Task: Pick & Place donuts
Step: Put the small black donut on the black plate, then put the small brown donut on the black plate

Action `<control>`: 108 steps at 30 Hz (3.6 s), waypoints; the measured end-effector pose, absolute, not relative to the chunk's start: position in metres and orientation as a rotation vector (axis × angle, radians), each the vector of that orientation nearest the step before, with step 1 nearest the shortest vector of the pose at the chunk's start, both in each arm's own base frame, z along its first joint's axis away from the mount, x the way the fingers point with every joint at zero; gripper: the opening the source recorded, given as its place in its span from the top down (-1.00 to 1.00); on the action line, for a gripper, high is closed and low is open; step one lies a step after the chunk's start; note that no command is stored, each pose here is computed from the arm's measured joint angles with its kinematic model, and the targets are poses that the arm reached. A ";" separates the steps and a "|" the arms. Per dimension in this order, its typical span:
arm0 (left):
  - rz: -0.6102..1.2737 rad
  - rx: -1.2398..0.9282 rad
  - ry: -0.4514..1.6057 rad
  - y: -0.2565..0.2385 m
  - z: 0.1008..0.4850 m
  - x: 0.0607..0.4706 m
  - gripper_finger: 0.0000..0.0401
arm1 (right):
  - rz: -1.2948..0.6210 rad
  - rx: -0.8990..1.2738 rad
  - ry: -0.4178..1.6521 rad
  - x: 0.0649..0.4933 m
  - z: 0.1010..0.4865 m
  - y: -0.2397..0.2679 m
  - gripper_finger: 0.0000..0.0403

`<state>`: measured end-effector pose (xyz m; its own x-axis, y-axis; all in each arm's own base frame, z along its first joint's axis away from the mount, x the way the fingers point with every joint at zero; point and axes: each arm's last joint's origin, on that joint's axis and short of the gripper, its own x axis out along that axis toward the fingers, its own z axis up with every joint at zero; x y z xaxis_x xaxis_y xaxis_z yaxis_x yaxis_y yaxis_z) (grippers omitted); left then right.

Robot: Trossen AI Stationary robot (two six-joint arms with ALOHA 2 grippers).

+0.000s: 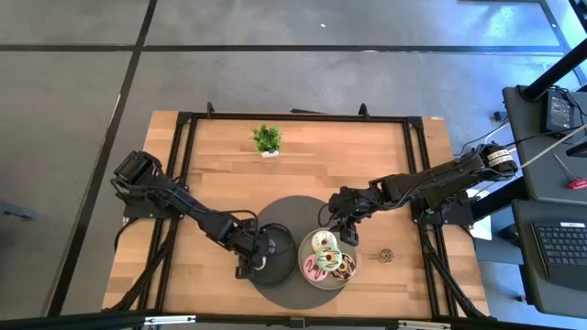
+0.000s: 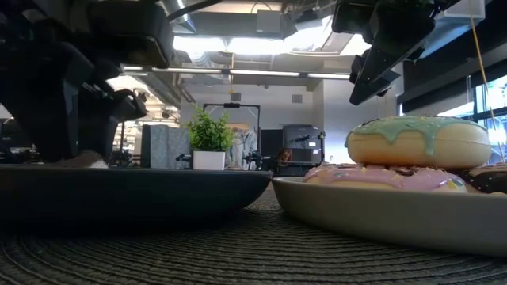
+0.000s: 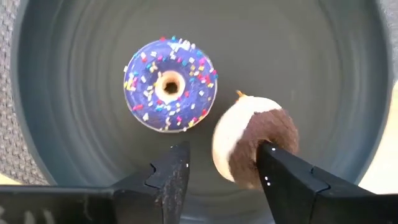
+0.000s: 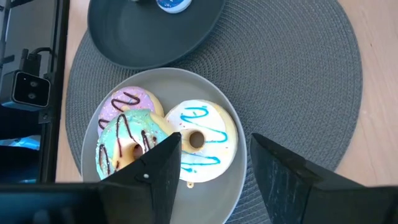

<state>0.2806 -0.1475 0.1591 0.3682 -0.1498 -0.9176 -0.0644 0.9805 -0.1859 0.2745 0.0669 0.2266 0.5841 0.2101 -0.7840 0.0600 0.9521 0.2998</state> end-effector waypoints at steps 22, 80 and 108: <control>-0.022 -0.314 1.096 -0.126 0.197 0.283 0.02 | 0.063 0.456 1.073 0.265 0.223 0.067 0.05; 0.028 -0.345 0.907 -0.078 0.222 0.300 0.04 | -0.559 0.896 1.487 0.156 0.151 0.135 0.49; 0.031 -0.369 0.909 -0.079 0.222 0.300 0.05 | -0.488 0.804 1.499 0.172 0.178 0.134 0.91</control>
